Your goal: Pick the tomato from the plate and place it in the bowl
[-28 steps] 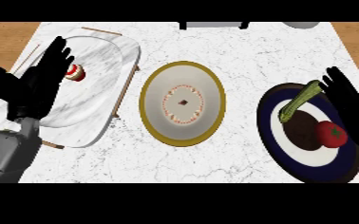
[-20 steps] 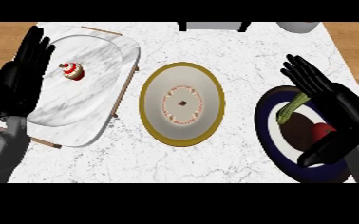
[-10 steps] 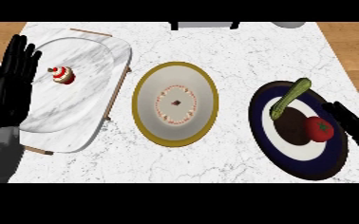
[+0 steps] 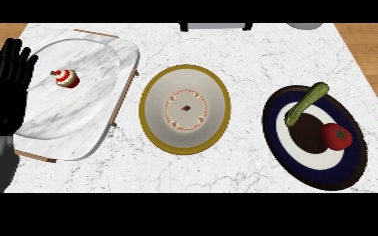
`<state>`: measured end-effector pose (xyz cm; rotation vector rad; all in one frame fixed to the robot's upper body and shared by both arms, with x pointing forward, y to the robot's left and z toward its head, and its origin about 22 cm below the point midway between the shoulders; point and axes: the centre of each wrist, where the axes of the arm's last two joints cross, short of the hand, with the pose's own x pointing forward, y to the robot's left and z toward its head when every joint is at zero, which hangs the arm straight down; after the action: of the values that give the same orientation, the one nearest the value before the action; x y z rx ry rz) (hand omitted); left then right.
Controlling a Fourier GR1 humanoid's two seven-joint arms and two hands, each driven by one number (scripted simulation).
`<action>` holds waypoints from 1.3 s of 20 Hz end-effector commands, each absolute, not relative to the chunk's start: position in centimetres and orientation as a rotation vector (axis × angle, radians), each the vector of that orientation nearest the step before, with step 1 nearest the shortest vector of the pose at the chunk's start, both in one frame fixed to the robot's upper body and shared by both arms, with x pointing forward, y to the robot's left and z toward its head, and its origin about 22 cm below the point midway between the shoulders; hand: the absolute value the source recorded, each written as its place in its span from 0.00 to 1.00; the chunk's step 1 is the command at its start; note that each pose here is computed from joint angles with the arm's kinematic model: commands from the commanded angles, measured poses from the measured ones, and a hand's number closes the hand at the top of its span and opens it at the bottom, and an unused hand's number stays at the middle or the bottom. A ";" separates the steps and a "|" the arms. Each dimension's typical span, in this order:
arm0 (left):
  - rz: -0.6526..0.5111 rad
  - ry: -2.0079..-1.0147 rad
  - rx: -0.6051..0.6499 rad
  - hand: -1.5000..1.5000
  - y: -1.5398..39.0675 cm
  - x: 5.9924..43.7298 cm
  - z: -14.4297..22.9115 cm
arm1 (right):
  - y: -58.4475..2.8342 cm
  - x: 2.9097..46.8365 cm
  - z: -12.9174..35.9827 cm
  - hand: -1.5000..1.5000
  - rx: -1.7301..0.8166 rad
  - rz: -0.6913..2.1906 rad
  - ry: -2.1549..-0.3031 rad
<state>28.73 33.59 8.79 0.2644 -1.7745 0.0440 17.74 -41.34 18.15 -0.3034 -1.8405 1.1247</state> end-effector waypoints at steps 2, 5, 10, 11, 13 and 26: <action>0.047 -1.767 0.263 0.50 34.1 28.7 9.2 | -42.5 17.7 23.0 0.00 -0.410 1.395 -1.546; 0.053 -1.773 0.257 0.50 34.3 29.0 8.8 | -42.9 18.2 24.0 0.00 -0.411 1.490 -1.429; 0.045 -1.770 0.248 0.50 33.2 28.3 7.7 | -42.0 17.6 23.0 0.00 -0.428 1.625 -1.302; 0.047 -1.791 0.242 0.50 31.2 29.3 8.1 | -41.7 17.8 21.3 0.00 -0.412 1.606 -1.276; 0.032 -1.792 0.241 0.50 32.2 30.5 9.8 | -42.8 18.7 22.0 0.00 -0.410 1.598 -1.272; 0.028 -1.804 0.248 0.50 33.4 28.1 8.1 | -42.0 21.1 15.7 0.00 -0.410 1.605 -1.212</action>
<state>28.92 32.99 8.03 0.2360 -1.7876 0.0290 20.35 -42.36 17.01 -0.4685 -1.2403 1.5783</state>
